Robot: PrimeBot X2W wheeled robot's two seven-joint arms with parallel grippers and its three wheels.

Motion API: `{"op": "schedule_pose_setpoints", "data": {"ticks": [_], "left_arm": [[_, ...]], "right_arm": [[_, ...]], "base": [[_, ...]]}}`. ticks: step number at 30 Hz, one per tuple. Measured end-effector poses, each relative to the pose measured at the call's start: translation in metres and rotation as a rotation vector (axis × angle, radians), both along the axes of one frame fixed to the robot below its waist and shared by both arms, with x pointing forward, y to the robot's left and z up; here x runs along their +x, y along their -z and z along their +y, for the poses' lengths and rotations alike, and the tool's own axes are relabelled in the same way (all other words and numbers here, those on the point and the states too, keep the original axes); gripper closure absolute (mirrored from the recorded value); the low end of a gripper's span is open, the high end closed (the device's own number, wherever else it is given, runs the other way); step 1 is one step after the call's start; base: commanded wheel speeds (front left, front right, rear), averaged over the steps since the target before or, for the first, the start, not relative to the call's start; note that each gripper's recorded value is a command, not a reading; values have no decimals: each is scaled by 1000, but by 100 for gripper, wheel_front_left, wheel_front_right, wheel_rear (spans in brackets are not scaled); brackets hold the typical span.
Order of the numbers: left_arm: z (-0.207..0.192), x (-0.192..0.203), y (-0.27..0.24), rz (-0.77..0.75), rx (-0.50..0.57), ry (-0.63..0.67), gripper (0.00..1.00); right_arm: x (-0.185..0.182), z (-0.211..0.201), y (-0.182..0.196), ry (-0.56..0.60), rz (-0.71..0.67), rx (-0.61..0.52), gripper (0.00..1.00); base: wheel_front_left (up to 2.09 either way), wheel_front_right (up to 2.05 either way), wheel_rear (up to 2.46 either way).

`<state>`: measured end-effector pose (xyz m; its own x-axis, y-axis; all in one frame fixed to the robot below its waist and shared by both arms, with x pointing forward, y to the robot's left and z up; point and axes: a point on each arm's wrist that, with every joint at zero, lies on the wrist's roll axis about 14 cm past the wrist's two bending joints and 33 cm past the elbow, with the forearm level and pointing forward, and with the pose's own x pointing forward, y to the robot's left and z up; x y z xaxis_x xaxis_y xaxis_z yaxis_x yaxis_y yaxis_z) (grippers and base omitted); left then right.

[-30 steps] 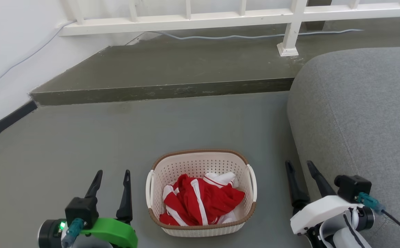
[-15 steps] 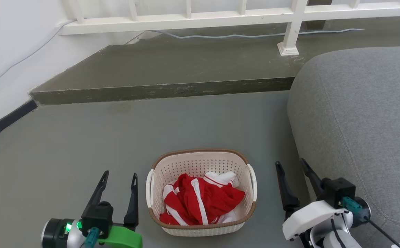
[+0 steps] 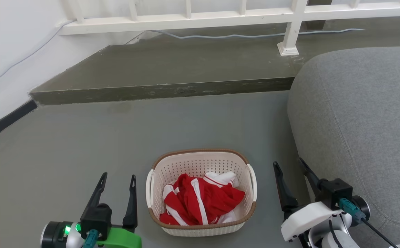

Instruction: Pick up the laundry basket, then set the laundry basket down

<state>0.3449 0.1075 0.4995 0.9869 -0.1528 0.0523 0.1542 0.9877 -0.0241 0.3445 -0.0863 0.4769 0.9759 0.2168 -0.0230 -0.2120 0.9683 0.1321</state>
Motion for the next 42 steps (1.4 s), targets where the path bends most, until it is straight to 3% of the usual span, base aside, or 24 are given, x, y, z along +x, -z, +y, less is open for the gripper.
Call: {"op": "schedule_pose_setpoints", "data": {"ticks": [31, 42], "left_arm": [[4, 2, 3, 13, -18, -19, 0], [3, 14, 21, 72, -32, -22, 0]], "right_arm": [[1, -6, 1, 21, 5, 4, 0], [20, -14, 12, 47, 39, 11, 0]], "base": [[0, 0, 0], [0, 0, 0]]}}
